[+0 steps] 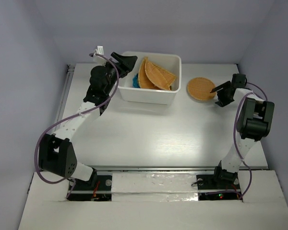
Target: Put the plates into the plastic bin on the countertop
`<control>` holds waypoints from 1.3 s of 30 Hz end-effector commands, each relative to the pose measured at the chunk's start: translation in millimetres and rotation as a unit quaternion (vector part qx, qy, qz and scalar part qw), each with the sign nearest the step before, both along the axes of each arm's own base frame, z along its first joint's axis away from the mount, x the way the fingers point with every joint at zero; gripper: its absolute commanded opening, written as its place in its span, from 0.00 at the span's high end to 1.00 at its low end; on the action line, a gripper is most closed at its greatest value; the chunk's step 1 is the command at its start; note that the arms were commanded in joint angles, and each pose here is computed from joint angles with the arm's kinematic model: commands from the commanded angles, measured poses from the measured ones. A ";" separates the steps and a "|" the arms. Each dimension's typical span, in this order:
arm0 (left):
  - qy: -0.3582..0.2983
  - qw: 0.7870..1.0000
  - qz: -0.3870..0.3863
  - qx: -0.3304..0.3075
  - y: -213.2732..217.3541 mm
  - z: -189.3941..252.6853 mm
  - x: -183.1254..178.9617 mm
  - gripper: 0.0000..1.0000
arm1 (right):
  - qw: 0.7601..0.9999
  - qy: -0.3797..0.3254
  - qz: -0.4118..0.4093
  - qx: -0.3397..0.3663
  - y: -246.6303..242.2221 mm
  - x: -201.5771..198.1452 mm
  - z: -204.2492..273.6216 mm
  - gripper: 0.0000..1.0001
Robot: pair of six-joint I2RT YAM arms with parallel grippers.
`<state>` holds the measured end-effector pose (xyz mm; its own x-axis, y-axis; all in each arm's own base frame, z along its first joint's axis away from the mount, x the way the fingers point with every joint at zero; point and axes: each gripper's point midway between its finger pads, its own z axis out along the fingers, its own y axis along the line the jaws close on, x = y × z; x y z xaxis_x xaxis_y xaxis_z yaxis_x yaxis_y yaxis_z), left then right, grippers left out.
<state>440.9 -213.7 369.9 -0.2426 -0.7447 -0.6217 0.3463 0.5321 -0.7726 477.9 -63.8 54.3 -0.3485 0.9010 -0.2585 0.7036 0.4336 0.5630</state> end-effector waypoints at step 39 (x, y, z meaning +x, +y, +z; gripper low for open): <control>-0.013 0.999 -0.033 -0.014 -10.2 -33.2 -14.6 0.43 | 0.997 0.048 -0.018 -0.052 -21.2 30.2 -0.4 0.63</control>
<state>432.2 -221.1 314.1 -0.3102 -0.7356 -0.6023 0.3274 0.5121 -0.7941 497.5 -84.4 43.3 -0.3567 0.8911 -0.2806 0.7587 0.4515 0.4696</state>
